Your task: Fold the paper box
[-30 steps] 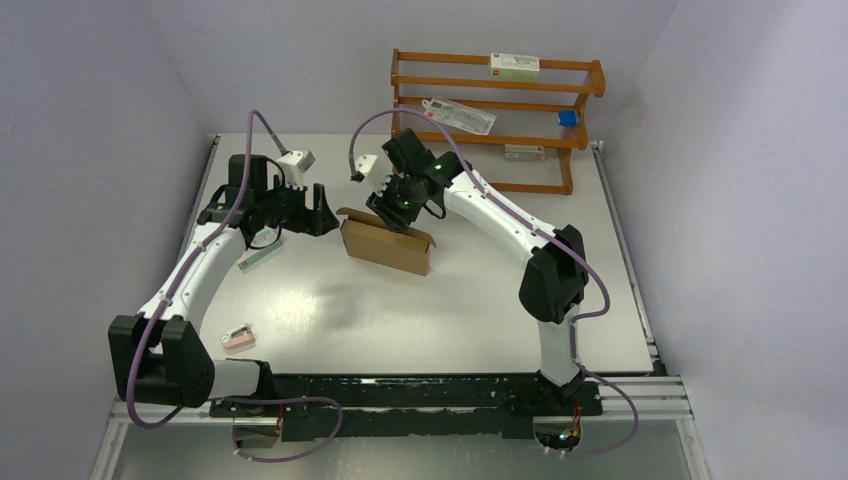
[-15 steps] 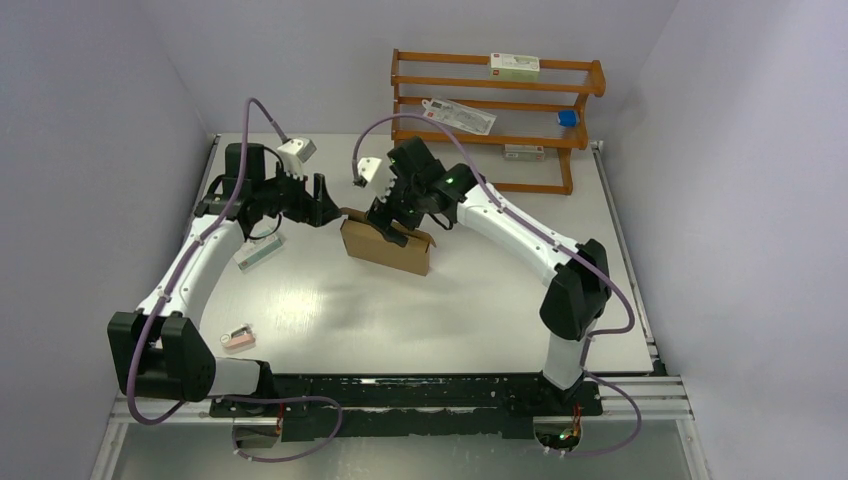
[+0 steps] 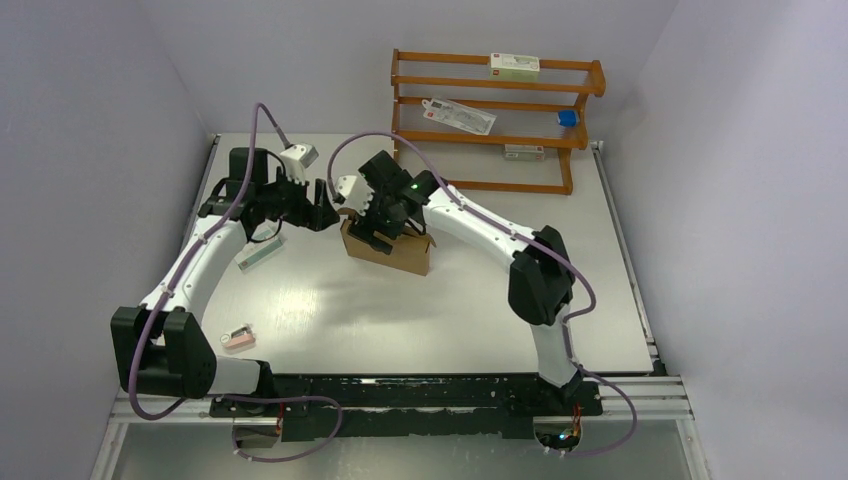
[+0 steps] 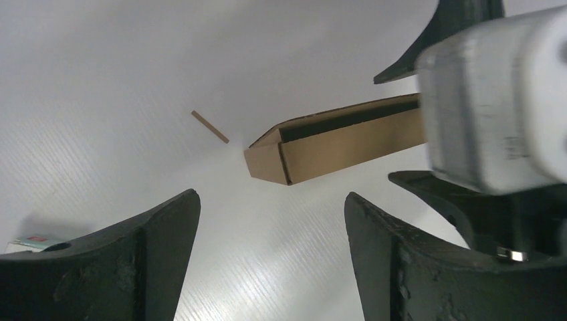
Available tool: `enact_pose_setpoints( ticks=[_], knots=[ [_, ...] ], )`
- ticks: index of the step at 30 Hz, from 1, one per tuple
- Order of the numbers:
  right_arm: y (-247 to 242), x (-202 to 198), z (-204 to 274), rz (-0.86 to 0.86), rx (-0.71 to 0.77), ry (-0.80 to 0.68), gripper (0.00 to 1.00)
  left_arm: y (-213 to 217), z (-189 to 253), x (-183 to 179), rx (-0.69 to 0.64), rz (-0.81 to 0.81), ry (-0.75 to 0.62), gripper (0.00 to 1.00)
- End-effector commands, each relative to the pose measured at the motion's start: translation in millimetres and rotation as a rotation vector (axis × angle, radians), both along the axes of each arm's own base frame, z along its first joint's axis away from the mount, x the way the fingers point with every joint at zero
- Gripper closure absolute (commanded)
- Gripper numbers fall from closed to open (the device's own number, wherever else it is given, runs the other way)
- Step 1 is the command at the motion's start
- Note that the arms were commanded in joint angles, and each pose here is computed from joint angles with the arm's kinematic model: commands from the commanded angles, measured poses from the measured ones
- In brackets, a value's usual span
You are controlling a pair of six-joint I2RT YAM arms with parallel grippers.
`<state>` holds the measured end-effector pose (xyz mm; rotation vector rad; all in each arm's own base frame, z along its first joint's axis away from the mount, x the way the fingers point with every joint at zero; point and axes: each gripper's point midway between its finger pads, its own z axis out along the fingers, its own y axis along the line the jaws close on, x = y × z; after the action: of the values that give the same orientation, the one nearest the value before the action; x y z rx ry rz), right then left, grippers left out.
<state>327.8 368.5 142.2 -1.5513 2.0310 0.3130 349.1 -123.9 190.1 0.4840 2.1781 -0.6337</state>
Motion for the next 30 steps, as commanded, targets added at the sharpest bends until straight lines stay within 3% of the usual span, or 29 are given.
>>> enact_pose_setpoints(
  ticks=[1, 12, 19, 30],
  knots=[
    [8.8, 4.6, -1.0, 0.039, -0.025, -0.016, 0.22, 8.2, -4.4, 2.9, 0.033, 0.019, -0.016, 0.17],
    [10.5, -4.2, -10.3, 0.139, -0.039, 0.011, 0.57, 13.0, -13.0, 1.6, 0.045, 0.025, 0.008, 0.18],
    [6.6, -11.6, -10.8, 0.218, -0.032, 0.053, 0.73, 6.8, -10.1, -5.5, 0.024, -0.021, -0.001, 0.19],
    [-6.2, -6.1, -12.7, 0.245, -0.012, 0.107, 0.74, -22.5, -9.7, -28.3, -0.001, -0.177, -0.053, 0.25]
  ],
)
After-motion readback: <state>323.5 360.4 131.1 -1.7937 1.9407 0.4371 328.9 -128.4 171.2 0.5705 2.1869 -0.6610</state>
